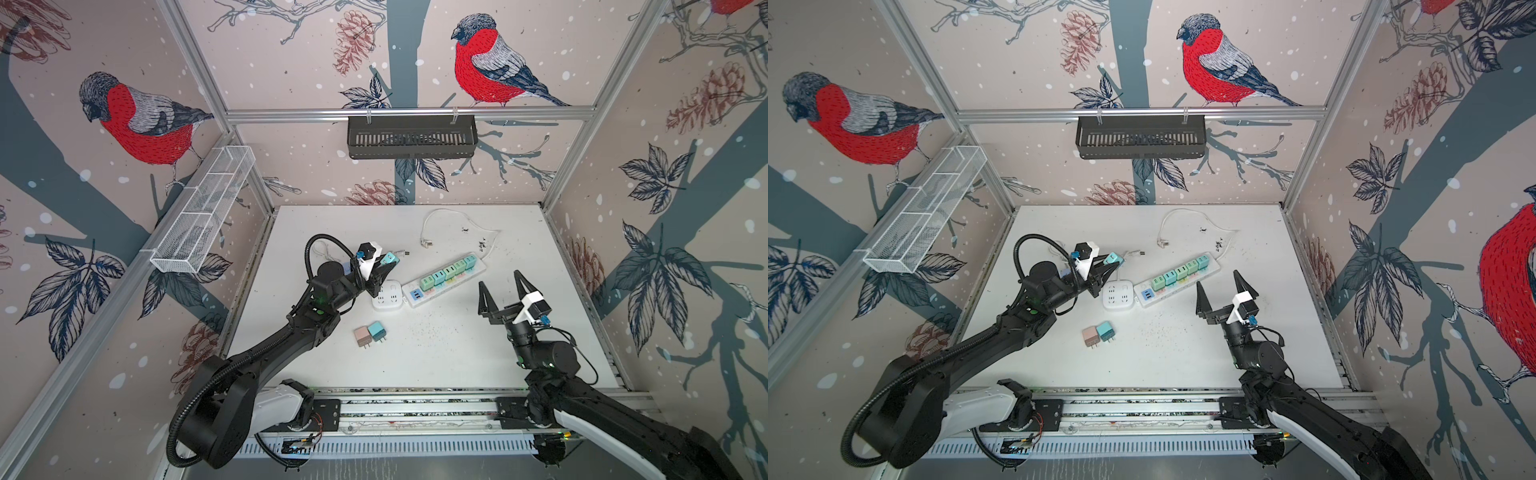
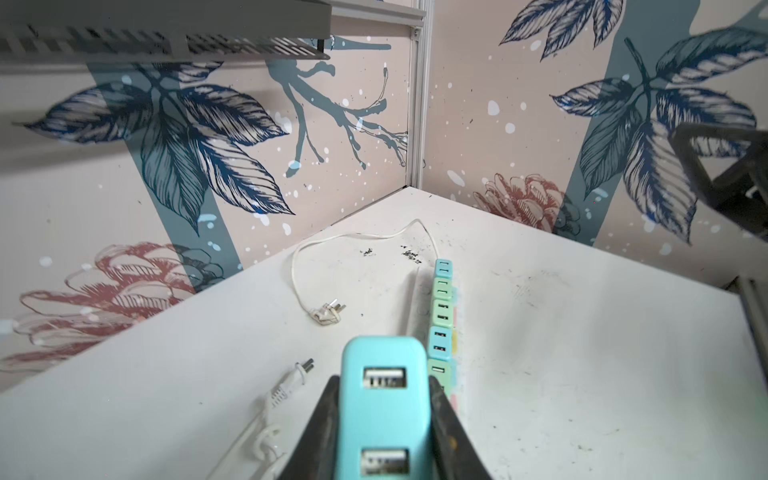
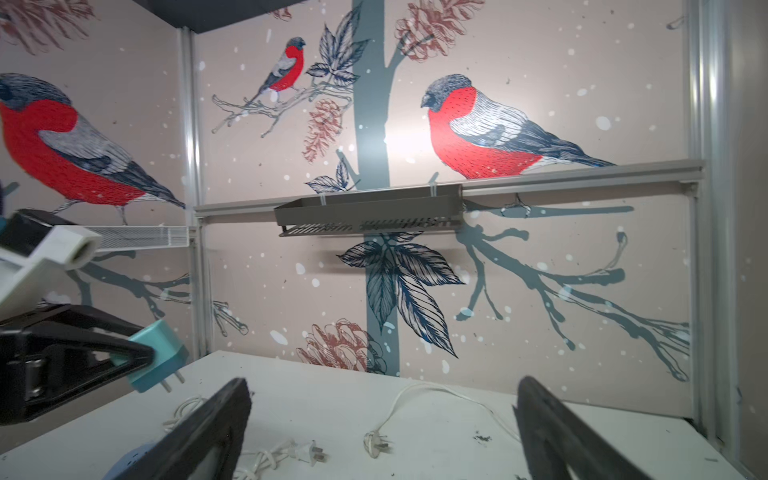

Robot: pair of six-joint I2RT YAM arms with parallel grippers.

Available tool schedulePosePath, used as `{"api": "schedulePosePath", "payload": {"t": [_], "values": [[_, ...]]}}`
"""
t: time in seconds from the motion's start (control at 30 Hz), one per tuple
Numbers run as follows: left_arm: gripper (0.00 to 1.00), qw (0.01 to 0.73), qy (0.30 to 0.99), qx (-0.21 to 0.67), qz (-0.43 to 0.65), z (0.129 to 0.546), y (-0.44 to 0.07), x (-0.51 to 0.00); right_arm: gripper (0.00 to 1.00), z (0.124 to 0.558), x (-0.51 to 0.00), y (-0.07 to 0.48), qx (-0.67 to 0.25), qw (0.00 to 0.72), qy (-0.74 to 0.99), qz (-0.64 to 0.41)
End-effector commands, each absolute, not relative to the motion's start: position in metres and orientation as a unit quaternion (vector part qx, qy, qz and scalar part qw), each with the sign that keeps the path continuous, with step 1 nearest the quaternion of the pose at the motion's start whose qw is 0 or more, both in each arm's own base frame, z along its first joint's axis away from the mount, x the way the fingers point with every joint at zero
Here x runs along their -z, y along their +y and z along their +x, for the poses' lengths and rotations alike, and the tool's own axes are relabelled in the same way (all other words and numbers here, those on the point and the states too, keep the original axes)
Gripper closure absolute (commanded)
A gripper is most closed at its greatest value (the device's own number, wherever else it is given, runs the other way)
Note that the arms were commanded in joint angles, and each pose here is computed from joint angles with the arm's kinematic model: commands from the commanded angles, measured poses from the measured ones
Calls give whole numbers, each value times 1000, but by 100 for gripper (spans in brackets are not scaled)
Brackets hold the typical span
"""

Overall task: Insert the plug
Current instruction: 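Open the right gripper and withdraw it while left carries the plug away, then carry the teal plug with the left gripper over the white square socket block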

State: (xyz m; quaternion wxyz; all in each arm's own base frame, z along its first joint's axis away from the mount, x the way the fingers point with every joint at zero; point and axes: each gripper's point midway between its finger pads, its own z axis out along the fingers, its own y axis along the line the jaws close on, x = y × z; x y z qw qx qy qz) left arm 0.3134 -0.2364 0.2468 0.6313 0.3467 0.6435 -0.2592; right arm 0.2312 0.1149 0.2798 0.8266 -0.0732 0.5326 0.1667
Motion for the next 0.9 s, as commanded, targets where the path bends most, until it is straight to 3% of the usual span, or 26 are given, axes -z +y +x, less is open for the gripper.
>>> {"api": "schedulePosePath", "payload": {"t": [0.0,0.13,0.33,0.87], "values": [[100,660,583,171,442,311,-238,-254,0,241,-210,97,-164,777,607,-34],[100,658,585,116,460,326,-233,-258,0,253,-195,72,-142,762,632,30],[100,581,598,84,545,331,-238,-225,0,251,-193,63,-147,764,627,48],[100,525,597,119,595,311,-233,-154,0,255,-191,64,-152,757,633,48]]}}
